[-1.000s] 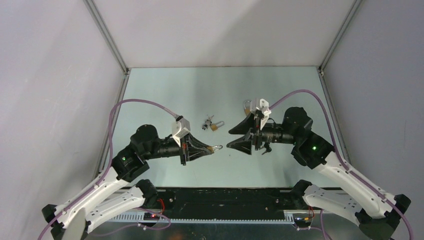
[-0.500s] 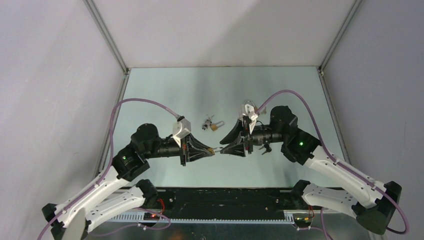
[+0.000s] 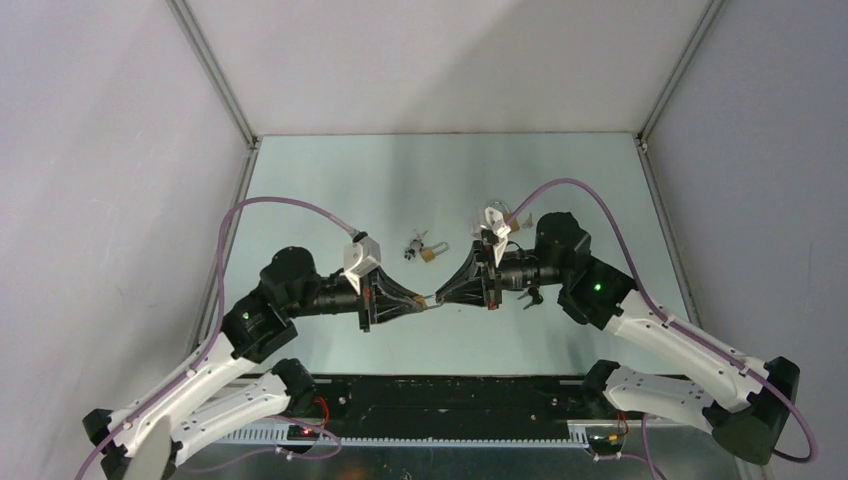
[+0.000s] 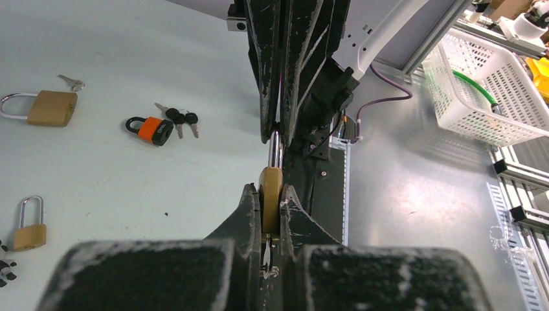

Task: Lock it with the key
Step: Lock the lock.

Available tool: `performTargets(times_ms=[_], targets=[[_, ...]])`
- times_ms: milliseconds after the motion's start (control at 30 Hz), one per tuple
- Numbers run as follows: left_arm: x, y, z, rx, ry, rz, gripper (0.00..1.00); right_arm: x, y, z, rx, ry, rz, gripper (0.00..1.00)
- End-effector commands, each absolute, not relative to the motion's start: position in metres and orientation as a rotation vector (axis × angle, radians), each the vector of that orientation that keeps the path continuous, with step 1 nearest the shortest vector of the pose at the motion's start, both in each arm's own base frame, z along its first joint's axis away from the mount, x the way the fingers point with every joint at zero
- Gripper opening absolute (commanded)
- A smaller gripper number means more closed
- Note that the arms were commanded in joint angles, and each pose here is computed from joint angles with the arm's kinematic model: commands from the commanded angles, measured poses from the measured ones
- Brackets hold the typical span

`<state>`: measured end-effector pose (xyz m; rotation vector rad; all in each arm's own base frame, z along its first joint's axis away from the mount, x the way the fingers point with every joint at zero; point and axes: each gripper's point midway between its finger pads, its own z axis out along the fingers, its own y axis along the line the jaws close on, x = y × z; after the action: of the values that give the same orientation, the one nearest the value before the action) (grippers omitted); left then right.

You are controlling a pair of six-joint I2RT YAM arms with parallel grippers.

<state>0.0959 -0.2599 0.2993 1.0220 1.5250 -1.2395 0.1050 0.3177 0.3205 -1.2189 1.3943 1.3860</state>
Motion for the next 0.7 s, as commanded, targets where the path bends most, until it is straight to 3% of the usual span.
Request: performTargets(times_ms=[0,667], targets=[[0.098,-0.263,0.333,1.016,1.409,-1.236,0.00,0.108,0.332,0.332,-1.165,1.359,1.384,0.00],[0.103,-0.257,0.354,0.892,1.311,-1.235,0.00,0.104,0.356,0.324,-1.129,1.333,1.360,0.00]])
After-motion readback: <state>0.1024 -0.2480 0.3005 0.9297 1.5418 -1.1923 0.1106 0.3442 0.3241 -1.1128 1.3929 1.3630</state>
